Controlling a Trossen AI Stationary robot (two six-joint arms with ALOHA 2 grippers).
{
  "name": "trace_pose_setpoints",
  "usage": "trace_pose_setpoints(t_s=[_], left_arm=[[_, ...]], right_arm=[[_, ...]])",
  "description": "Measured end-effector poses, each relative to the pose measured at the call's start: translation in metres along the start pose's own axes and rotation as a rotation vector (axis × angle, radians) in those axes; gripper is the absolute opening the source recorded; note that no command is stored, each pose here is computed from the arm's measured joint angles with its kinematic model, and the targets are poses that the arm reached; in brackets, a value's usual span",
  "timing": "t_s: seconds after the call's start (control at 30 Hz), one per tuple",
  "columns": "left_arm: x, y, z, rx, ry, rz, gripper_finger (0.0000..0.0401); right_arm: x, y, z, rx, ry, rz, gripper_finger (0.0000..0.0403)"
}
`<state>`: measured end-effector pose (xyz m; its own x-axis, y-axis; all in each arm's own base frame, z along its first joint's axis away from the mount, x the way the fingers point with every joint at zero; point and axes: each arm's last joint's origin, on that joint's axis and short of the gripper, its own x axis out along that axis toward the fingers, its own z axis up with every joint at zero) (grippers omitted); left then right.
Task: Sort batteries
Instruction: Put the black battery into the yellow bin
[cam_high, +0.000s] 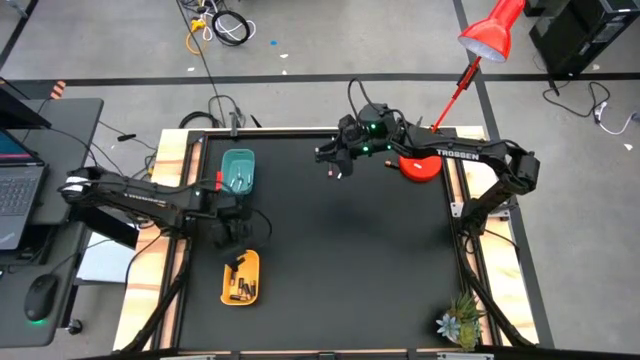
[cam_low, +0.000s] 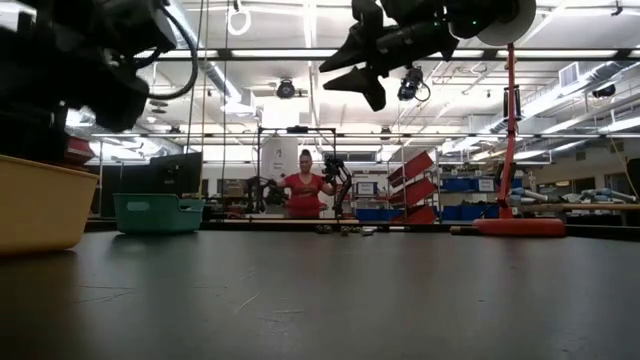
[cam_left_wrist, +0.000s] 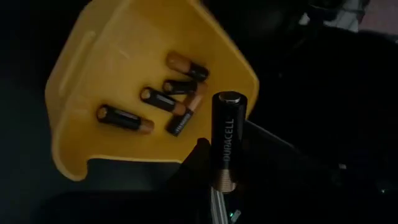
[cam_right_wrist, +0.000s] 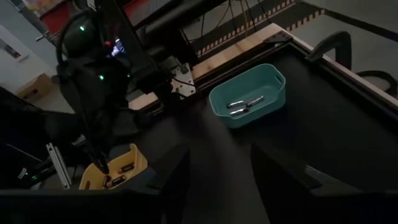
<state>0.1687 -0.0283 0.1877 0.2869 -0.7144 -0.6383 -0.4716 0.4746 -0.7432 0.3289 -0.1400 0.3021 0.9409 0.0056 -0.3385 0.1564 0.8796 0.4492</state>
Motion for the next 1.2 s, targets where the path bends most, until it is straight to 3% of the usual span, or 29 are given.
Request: trace_pose_setpoints(t_s=[0.17,0.3,0.47,0.6,0.7,0.9,1.07,1.2], left_arm=[[0.014,0.022,-0.002,-0.165,-0.028,0.036,0.0045],[0.018,0.034,-0.004,-0.311,-0.059,0.087,0.0085],[0.018,0.031,-0.002,-0.299,-0.07,0.068,0.0142],[0.018,0.025,0.001,-0.273,-0.07,0.013,0.0152],[0.017,0.016,0.004,-0.258,-0.038,-0.095,0.0154],[0.004,-0.027,0.015,-0.134,0.052,-0.474,0.0155],[-0.026,-0.052,0.022,-0.009,-0.049,-0.734,0.0156],[-0.043,-0.045,0.034,0.011,-0.2,-0.775,0.0156]], right_arm=[[0.0,0.0,0.0,-0.001,0.0,-0.001,0.0176],[0.0,0.0,0.0,-0.001,0.0,0.0,0.0176],[0.0,0.0,0.0,-0.001,0.0,0.0,0.0171],[0.0,0.0,0.0,-0.001,0.0,0.0,0.0169],[0.0,0.0,0.0,0.001,0.0,0.0,0.0169],[0.0,-0.002,-0.006,-0.023,0.05,-0.039,0.0169],[-0.002,-0.009,-0.021,-0.062,0.188,-0.175,0.0169],[0.0,-0.027,-0.03,-0.101,0.242,-0.252,0.0169]])
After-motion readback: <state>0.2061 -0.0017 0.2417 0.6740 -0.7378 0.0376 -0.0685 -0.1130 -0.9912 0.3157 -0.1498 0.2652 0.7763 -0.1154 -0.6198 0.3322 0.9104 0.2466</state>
